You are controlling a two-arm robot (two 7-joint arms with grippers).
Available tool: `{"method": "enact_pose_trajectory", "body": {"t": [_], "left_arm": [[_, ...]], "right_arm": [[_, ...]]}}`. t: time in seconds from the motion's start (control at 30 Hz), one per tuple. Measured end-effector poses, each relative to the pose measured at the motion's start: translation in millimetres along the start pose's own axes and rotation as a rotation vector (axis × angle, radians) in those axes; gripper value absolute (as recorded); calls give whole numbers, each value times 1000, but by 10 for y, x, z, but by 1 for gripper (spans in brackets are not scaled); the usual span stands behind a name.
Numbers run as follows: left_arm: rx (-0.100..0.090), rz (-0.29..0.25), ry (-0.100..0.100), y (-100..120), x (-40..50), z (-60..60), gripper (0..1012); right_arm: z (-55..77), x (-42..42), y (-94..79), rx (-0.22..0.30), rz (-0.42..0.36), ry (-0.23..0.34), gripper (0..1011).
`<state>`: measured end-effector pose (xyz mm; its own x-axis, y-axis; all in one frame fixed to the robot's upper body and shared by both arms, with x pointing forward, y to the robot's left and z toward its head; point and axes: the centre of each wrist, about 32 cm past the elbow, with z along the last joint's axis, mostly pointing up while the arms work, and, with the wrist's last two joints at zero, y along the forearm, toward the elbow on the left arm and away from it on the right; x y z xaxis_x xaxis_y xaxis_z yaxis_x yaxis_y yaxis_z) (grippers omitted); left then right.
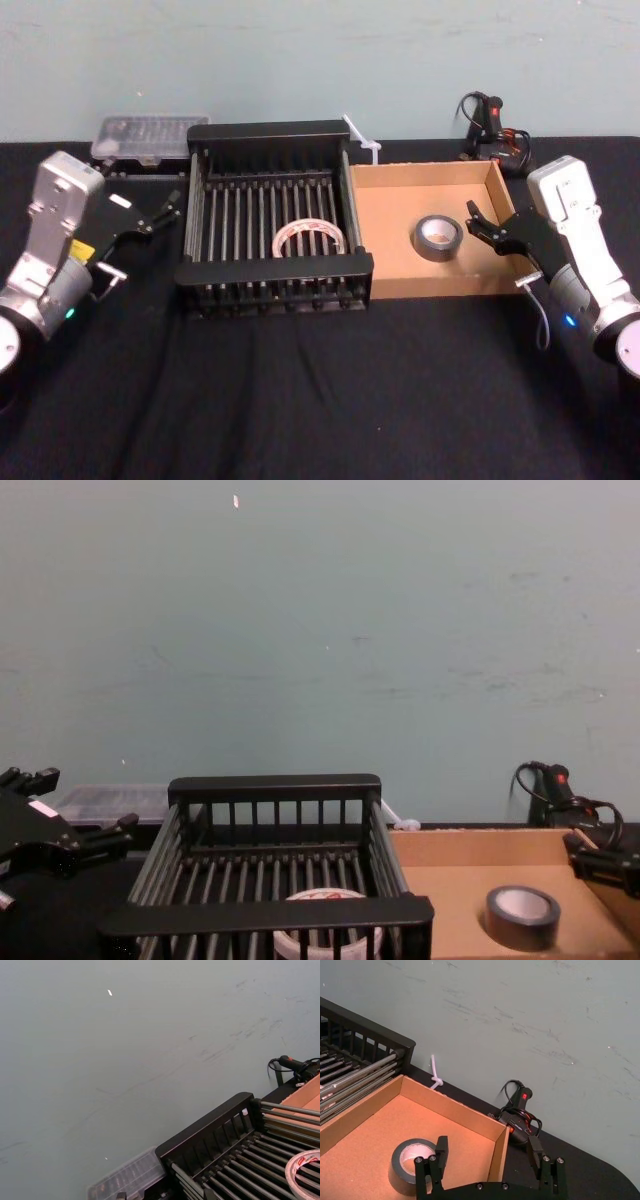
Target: Pick up the white tape and place it into the black box , Pick up the silver tape and place it into the brown box.
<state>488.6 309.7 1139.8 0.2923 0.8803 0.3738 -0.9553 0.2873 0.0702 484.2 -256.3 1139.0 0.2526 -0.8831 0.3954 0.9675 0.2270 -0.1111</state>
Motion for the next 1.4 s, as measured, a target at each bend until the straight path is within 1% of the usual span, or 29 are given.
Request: {"method": "enact_pose_trajectory", "body": {"t": [1.4], "left_arm": [[0, 0, 0, 0, 0, 0, 1001]], "right_arm": [[0, 0, 0, 0, 0, 0, 1002]]}}
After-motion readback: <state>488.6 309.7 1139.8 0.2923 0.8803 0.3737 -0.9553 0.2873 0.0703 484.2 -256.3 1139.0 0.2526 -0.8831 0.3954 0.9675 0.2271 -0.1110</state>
